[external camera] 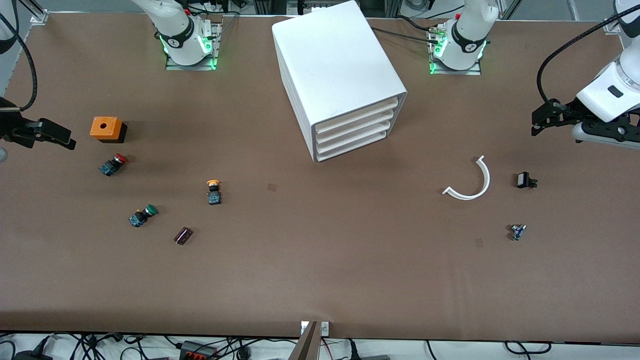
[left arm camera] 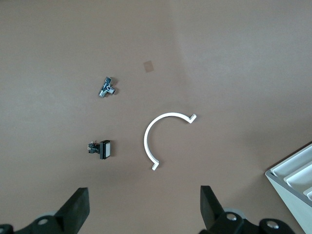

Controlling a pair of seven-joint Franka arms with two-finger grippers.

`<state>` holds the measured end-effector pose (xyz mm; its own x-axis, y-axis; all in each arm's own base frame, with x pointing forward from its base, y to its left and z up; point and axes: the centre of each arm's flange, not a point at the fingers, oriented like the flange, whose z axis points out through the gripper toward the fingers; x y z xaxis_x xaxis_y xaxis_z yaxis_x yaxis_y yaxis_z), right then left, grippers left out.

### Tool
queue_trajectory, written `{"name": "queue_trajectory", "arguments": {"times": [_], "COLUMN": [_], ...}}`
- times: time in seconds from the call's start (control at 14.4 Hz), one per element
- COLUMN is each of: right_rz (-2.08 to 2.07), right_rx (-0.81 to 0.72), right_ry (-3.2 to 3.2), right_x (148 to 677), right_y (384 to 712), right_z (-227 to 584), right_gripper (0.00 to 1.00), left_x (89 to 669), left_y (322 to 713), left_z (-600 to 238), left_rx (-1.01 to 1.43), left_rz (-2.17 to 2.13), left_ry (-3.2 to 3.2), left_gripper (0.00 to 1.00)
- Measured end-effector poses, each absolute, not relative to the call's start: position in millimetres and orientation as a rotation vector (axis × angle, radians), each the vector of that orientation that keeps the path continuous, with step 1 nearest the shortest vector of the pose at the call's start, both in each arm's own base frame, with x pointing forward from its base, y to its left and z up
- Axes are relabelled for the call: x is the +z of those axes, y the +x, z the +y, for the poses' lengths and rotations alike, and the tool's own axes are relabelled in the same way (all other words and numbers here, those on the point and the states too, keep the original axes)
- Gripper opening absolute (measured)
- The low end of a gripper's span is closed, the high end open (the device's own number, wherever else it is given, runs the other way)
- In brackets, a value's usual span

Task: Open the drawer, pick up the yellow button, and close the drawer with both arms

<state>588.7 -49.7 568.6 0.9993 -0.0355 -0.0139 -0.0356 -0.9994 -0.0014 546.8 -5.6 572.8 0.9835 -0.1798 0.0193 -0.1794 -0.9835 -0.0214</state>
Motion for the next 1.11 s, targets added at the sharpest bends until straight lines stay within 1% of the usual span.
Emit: {"name": "queue_trajectory", "arguments": {"times": [1.11], "right_rz": [0.048], "right_rx": [0.021], "right_ry": [-3.14], "right_x": [568.9], "right_y": [588.7], "right_z": [-48.7], "right_gripper": [1.0], "left_x": [572.3], "left_y": [546.0], "left_z": [-6.6], "left_rx": [-0.021], "left_rz": [0.284], "left_ry": [-3.11], "left_gripper": [1.0]}}
